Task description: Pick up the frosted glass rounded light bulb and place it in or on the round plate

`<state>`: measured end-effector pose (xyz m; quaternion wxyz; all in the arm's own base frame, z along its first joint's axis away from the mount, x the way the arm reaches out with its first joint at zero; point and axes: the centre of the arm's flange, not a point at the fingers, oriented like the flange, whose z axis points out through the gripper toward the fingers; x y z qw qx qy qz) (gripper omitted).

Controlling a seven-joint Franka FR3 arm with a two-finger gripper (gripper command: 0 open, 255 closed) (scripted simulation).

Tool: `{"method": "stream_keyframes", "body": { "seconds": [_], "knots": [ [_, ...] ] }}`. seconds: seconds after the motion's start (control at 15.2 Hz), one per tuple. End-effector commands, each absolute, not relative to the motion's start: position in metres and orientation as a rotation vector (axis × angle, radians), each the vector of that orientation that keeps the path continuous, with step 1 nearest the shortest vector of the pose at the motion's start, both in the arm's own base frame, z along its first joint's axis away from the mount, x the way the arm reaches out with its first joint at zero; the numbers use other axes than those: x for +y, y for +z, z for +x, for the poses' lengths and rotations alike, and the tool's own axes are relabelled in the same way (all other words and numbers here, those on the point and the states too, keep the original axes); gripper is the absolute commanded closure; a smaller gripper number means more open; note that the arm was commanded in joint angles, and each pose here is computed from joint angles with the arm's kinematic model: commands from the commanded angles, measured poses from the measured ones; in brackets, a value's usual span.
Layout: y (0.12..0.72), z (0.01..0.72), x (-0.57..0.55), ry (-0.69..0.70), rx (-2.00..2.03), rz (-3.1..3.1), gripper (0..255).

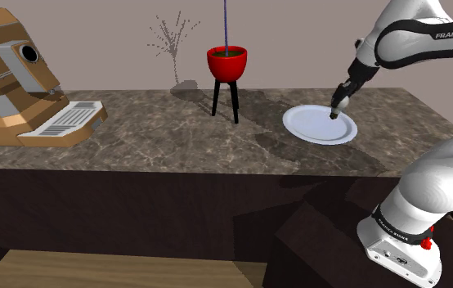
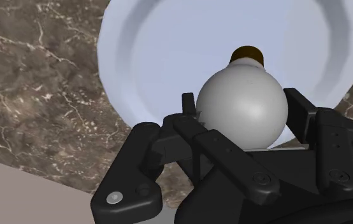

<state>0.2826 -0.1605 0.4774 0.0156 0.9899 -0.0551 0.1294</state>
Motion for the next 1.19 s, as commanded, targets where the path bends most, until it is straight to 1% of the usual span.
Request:
{"method": "stream_keyframes", "body": {
  "seconds": [0.0, 0.99, 1.12],
  "knots": [
    [0.483, 0.314, -0.159, 0.402, -0.171, 3.079, 255],
    [0.403, 0.314, -0.159, 0.402, -0.171, 3.079, 255],
    [0.401, 0.314, -0.159, 0.402, -0.171, 3.079, 255]
  ]
}}
